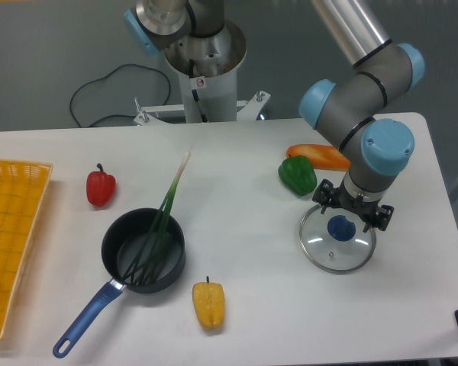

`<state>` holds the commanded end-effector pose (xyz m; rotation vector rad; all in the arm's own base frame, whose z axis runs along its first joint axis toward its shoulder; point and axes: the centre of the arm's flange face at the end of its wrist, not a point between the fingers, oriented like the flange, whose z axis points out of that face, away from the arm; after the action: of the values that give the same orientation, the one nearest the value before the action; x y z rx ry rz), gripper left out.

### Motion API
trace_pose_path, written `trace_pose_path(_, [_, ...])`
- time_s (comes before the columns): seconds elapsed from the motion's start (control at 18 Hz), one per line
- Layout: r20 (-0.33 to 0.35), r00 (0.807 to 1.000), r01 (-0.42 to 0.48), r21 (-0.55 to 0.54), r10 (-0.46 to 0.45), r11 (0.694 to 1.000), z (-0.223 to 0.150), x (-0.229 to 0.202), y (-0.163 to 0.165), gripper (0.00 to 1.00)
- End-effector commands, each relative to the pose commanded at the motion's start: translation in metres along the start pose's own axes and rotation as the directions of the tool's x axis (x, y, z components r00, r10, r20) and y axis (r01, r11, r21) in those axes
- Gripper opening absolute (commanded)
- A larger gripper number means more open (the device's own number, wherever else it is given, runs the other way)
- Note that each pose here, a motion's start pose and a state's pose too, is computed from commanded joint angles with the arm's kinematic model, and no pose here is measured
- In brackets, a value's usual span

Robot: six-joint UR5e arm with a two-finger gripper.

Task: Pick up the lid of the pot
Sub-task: 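Lower the open gripper around the blue knob of the lid, then close the gripper on the blue knob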

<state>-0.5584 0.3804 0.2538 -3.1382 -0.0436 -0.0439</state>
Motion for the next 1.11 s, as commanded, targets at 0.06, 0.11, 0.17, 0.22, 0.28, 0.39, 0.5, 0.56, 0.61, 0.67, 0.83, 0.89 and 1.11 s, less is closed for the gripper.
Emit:
trace_pose_path(0.06, [-0.003,1.0,0.0,0.006,0.0,1.0,0.0,0.0,-0.001,1.0])
trace_pose_path(0.11, [-0.009,1.0,0.0,0.006,0.0,1.0,0.004,0.0,-0.001,1.0])
trace_pose_path(0.17, [-0.011,1.0,-0.001,0.005,0.001,1.0,0.006,-0.001,-0.001,1.0])
trace_pose_path(0.22, [-0.012,1.0,-0.003,0.005,0.003,1.0,0.007,-0.001,-0.001,1.0])
trace_pose_path(0.28, [-0.014,1.0,-0.003,0.004,0.003,1.0,0.009,-0.002,-0.002,1.0])
trace_pose_path(0.39, [-0.008,1.0,-0.003,0.007,0.003,1.0,0.011,-0.003,-0.002,1.0])
trace_pose_path(0.5, [-0.006,1.0,-0.012,0.006,0.012,1.0,0.014,-0.005,-0.003,1.0])
trace_pose_path(0.56, [-0.002,1.0,-0.027,0.008,0.027,1.0,0.018,-0.006,-0.003,1.0])
trace_pose_path(0.61, [0.006,0.999,-0.038,0.011,0.038,0.999,0.019,-0.007,-0.005,1.0])
trace_pose_path(0.67, [0.004,0.999,-0.038,0.01,0.038,0.999,0.02,-0.007,-0.005,1.0])
trace_pose_path(0.83, [0.004,0.999,-0.04,0.01,0.04,0.999,0.021,-0.007,-0.005,1.0])
trace_pose_path(0.89, [0.003,0.999,-0.04,0.009,0.04,0.999,0.023,-0.007,-0.005,1.0])
trace_pose_path(1.11, [0.001,0.999,-0.04,0.009,0.04,0.999,0.024,-0.007,-0.005,1.0])
